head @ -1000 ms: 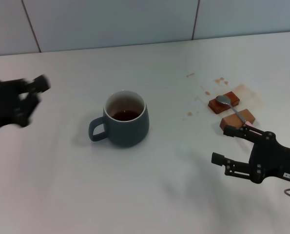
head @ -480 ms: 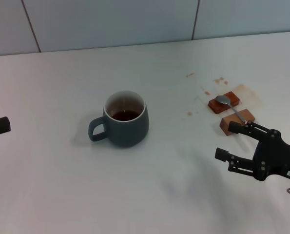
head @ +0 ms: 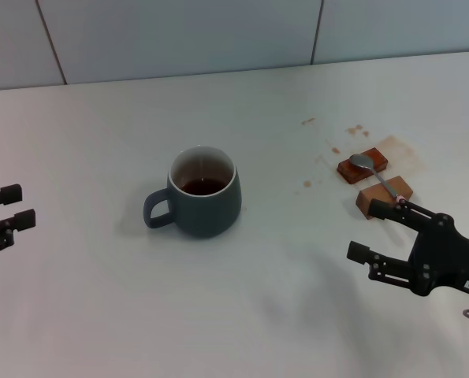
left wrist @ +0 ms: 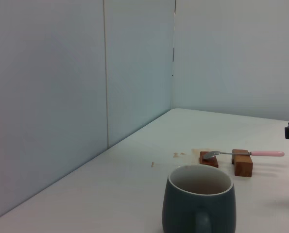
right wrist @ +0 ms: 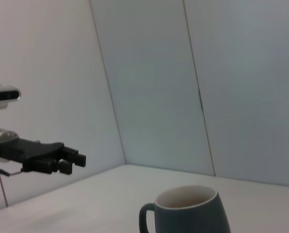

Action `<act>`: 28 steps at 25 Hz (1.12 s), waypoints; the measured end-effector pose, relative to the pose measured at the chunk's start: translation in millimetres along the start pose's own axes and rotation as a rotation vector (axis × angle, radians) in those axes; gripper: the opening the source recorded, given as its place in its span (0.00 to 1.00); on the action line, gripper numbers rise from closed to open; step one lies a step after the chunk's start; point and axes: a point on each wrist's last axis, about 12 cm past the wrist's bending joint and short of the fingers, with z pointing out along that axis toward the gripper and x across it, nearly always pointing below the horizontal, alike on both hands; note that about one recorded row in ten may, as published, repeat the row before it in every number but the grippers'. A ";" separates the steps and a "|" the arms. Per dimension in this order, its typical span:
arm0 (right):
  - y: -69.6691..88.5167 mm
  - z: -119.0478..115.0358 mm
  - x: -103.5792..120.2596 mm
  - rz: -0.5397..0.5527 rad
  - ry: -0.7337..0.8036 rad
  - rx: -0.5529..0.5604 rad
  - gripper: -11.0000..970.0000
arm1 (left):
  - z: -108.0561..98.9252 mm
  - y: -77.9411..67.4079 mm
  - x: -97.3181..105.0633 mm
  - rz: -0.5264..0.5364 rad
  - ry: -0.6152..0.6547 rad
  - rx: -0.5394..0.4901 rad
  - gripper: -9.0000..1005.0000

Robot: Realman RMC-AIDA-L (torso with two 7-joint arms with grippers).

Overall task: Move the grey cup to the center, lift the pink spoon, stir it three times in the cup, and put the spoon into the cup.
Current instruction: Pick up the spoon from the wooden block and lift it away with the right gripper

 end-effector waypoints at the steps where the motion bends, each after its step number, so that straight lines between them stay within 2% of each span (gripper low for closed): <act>1: 1.0 -0.3 0.4 0.006 -0.007 0.001 0.85 | 0.5 -0.5 0.1 -0.001 -0.001 0.002 0.34; 6: 7.8 -1.2 2.3 0.056 -0.069 0.007 0.85 | 4.2 -4.5 1.6 -0.011 -0.017 0.006 0.52; 9: 16.4 -1.2 3.2 0.122 -0.143 0.001 0.85 | 5.1 -6.1 2.7 -0.013 -0.019 0.009 0.62; 10: 21.8 -3.4 3.5 0.189 -0.196 0.004 0.85 | 6.2 -7.5 3.2 -0.015 -0.020 0.014 0.65; 11: 21.8 -3.4 3.5 0.189 -0.196 0.004 0.85 | 6.2 -7.5 3.2 -0.015 -0.020 0.014 0.67; 12: 29.1 -7.7 4.3 0.276 -0.265 0.013 0.85 | 6.5 -7.9 3.4 -0.016 -0.021 0.016 0.70; 13: 29.1 -7.7 4.3 0.276 -0.265 0.013 0.85 | 6.6 -8.0 3.3 -0.016 -0.022 0.015 0.72; 14: 33.6 -10.5 4.6 0.322 -0.305 0.014 0.85 | 6.2 -7.8 3.2 -0.017 -0.025 0.012 0.74; 15: 41.4 -15.5 4.6 0.418 -0.392 0.021 0.85 | 5.2 -6.9 2.5 -0.021 -0.041 -0.006 0.77; 16: 41.4 -15.5 4.6 0.418 -0.392 0.021 0.85 | 5.2 -6.9 2.5 -0.021 -0.041 -0.006 0.79; 19: 49.0 -20.9 5.5 0.560 -0.506 0.044 0.85 | 4.0 -6.5 2.0 -0.022 -0.058 -0.025 0.83; 20: 51.2 -26.3 6.9 0.682 -0.581 0.069 0.85 | 4.1 -6.6 1.9 -0.021 -0.060 -0.027 0.84; 21: 51.2 -26.3 6.9 0.682 -0.581 0.069 0.85 | 4.1 -6.6 1.9 -0.021 -0.060 -0.027 0.85; 22: 51.6 -29.3 7.7 0.735 -0.613 0.081 0.85 | 4.2 -6.6 2.0 -0.020 -0.060 -0.027 0.85; 28: 49.5 -47.4 20.7 1.124 -0.736 0.154 0.85 | 4.8 -6.4 1.6 -0.016 -0.062 -0.027 0.85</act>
